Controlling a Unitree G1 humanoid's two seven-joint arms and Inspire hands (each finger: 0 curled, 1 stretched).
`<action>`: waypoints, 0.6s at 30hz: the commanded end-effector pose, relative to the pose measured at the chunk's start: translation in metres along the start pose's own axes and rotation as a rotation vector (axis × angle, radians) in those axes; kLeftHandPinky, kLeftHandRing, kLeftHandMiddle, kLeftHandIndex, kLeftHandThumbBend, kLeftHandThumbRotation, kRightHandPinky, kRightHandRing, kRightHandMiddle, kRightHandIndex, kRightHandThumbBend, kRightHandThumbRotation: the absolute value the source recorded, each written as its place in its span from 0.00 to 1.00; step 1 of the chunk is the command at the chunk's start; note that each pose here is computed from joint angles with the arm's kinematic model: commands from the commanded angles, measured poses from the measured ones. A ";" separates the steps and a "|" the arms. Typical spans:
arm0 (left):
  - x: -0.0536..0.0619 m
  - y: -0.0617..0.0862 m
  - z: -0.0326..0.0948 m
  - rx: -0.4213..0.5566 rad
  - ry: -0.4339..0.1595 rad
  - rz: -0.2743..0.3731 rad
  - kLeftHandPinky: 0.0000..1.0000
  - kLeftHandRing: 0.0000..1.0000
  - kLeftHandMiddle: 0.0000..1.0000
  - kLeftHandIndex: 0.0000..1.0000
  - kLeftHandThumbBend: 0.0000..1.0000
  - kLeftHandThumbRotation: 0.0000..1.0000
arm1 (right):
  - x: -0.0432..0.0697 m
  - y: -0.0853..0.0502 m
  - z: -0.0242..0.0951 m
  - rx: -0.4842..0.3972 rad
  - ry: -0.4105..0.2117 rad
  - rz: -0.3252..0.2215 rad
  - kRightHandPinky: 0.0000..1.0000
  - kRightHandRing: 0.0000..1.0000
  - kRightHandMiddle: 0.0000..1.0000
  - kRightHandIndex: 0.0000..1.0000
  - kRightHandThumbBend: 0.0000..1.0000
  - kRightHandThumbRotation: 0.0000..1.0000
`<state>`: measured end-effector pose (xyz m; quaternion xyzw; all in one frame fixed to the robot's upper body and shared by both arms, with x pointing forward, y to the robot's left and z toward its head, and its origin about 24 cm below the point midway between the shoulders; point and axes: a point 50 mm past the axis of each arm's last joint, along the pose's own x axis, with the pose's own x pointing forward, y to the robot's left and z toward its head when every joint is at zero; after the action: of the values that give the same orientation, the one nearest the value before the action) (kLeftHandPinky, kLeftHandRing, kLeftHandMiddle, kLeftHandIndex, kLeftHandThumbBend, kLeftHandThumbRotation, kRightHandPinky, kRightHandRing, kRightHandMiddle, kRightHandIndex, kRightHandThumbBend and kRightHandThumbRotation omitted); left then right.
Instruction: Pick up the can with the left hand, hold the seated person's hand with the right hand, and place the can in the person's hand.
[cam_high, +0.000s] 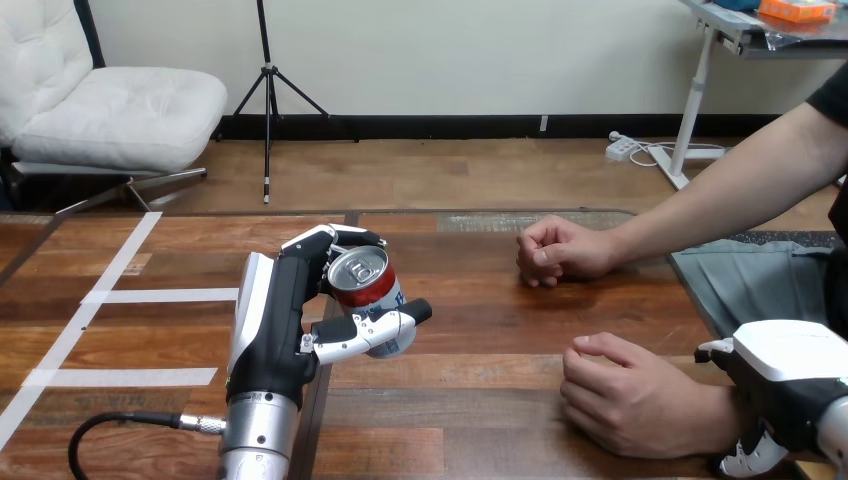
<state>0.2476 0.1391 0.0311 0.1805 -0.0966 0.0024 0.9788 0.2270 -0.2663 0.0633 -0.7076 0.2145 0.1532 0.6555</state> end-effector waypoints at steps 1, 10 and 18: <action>0.016 0.009 0.025 -0.009 -0.127 0.039 0.46 0.42 0.45 0.56 0.69 0.00 | -0.002 0.017 -0.017 0.019 0.074 0.074 0.88 0.92 0.93 0.89 0.89 0.11; 0.016 0.009 0.026 -0.005 -0.127 0.038 0.47 0.43 0.45 0.56 0.69 0.00 | -0.001 0.016 -0.017 0.030 0.071 0.069 0.88 0.91 0.92 0.89 0.85 0.09; 0.016 0.009 0.026 -0.007 -0.130 0.038 0.47 0.43 0.45 0.56 0.70 0.00 | -0.002 0.016 -0.016 0.043 0.053 0.046 0.84 0.88 0.90 0.86 0.84 0.05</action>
<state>0.2476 0.1392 0.0311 0.1810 -0.0967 0.0023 0.9787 0.2259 -0.2665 0.0630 -0.7009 0.2056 0.1484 0.6667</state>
